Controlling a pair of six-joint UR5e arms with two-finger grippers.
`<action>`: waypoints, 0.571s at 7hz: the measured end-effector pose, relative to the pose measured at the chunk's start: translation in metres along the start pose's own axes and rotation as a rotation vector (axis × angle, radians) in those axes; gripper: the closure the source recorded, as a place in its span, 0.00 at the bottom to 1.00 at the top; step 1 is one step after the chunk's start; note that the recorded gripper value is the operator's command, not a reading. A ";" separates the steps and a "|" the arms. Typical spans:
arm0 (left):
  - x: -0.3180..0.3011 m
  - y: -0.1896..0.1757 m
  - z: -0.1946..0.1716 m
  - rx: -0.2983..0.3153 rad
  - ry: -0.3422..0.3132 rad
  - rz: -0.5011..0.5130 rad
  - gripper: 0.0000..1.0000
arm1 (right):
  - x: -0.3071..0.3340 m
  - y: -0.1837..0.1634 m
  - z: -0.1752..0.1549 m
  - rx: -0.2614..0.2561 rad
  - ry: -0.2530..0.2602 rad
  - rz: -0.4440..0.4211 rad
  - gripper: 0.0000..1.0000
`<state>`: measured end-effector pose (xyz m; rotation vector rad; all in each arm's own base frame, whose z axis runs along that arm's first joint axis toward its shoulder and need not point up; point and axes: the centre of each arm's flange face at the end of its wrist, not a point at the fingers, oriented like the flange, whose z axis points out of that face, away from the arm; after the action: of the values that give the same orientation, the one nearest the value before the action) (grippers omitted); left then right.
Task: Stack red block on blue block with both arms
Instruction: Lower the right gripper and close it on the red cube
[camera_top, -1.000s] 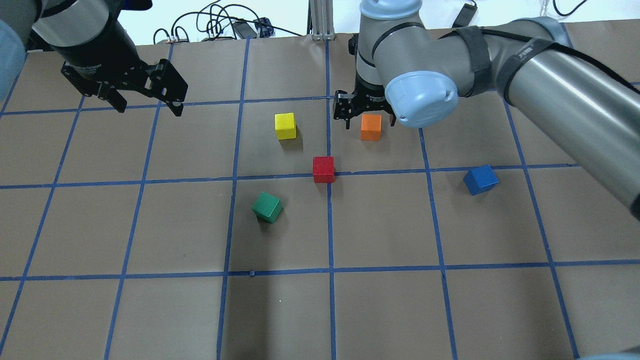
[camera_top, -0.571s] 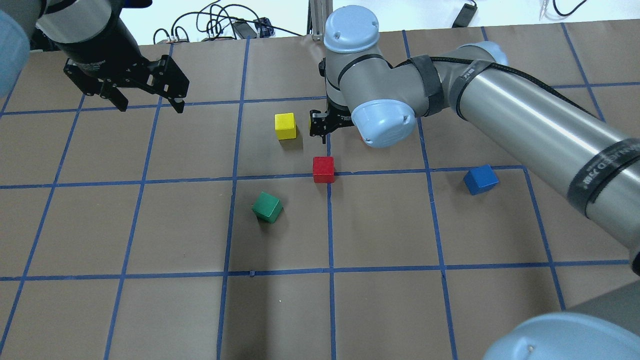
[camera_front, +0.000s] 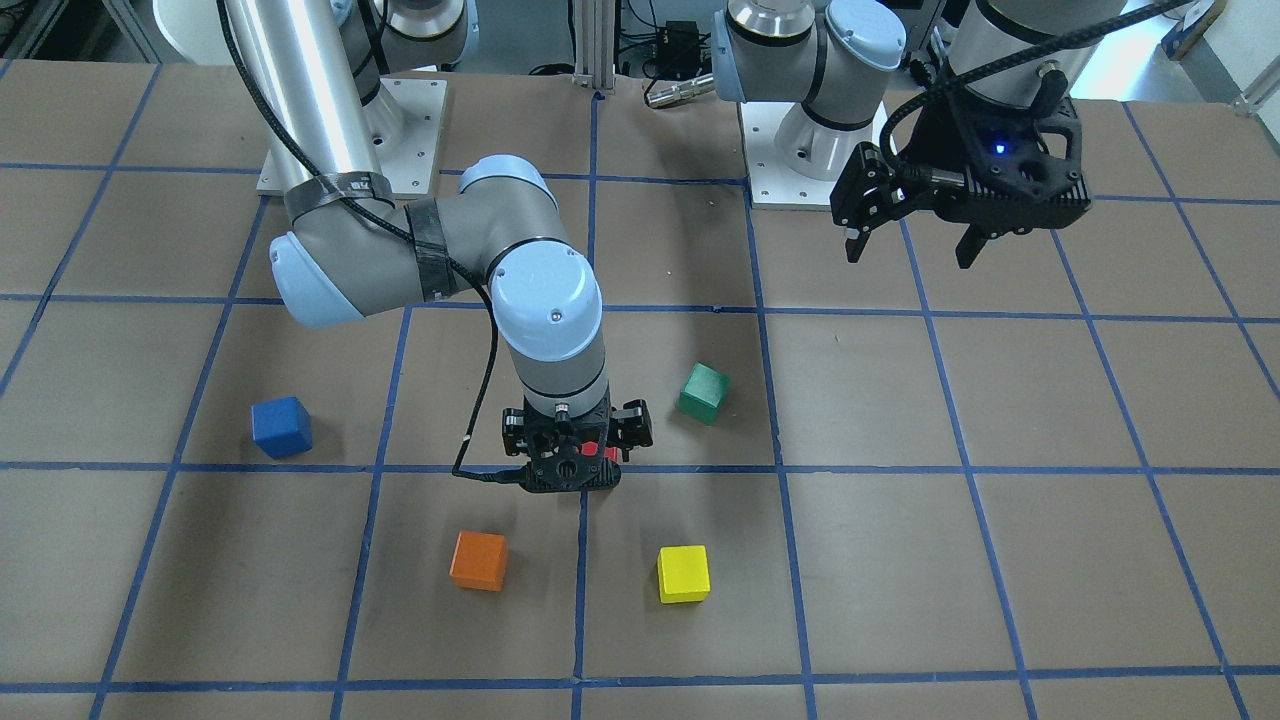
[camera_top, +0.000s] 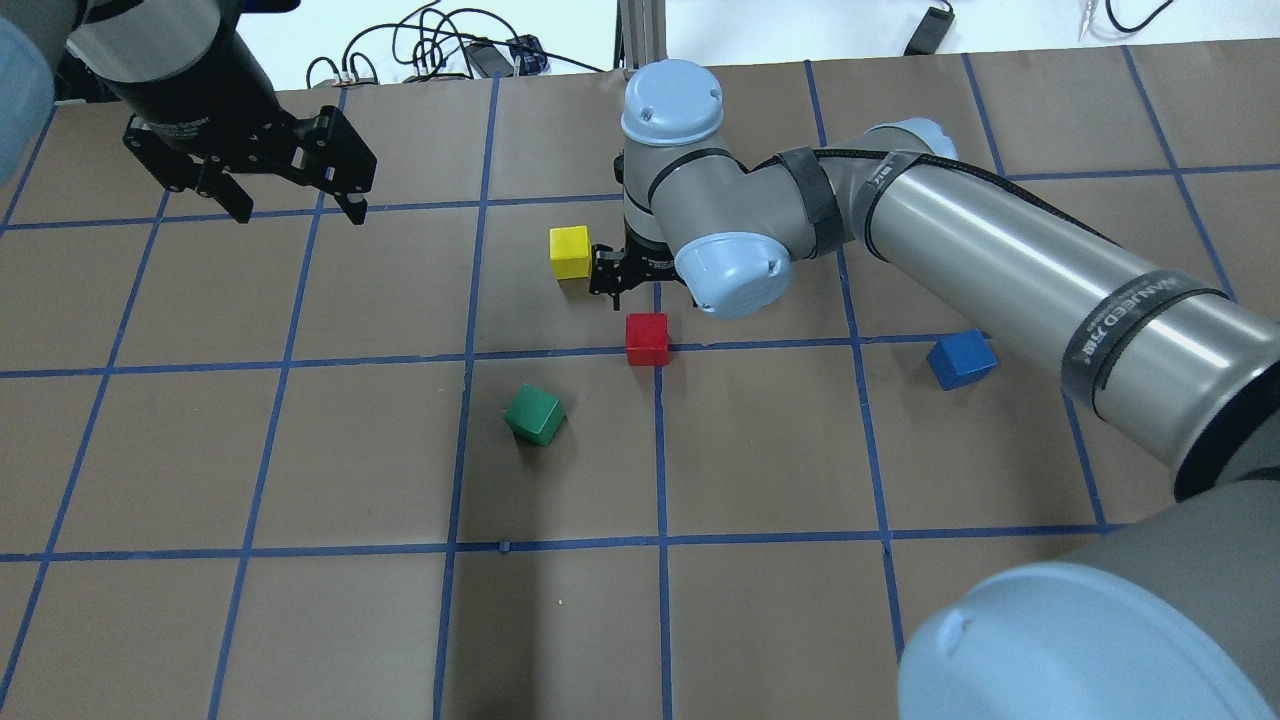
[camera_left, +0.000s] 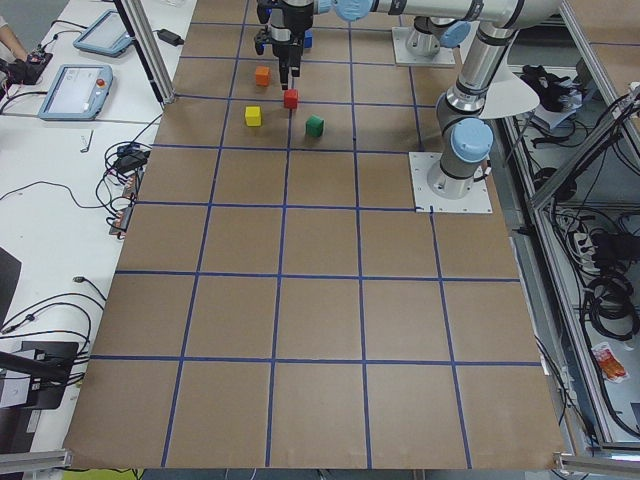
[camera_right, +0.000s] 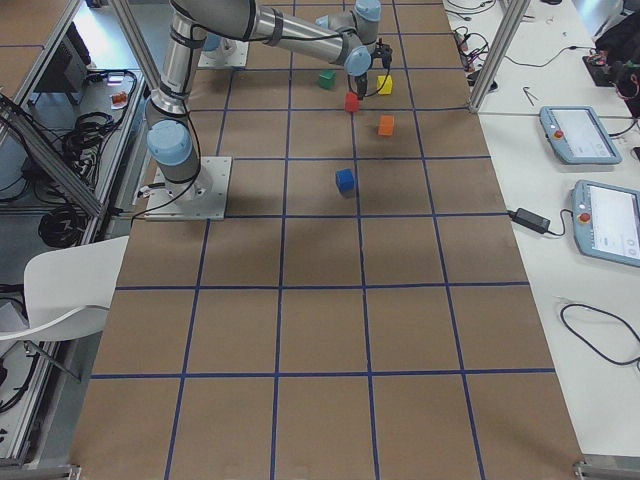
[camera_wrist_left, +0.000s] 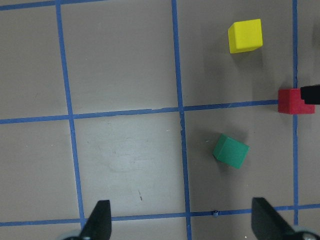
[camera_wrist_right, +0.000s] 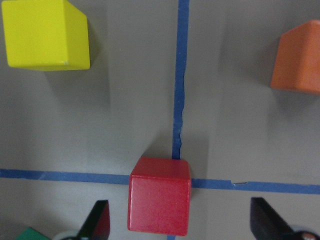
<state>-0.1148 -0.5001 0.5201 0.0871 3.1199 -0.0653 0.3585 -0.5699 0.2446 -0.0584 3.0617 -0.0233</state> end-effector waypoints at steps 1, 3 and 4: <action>0.001 0.002 0.000 -0.001 0.000 0.001 0.00 | 0.000 0.000 0.009 -0.012 -0.001 0.002 0.00; 0.001 0.004 0.000 -0.003 0.000 0.001 0.00 | 0.000 -0.001 0.029 -0.042 0.006 0.004 0.00; 0.001 0.004 0.000 -0.002 0.000 0.001 0.00 | -0.001 -0.001 0.035 -0.054 0.001 0.003 0.00</action>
<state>-0.1157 -0.4958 0.5202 0.0894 3.1198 -0.0620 0.3627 -0.5711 0.2095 -0.0568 3.0635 0.0591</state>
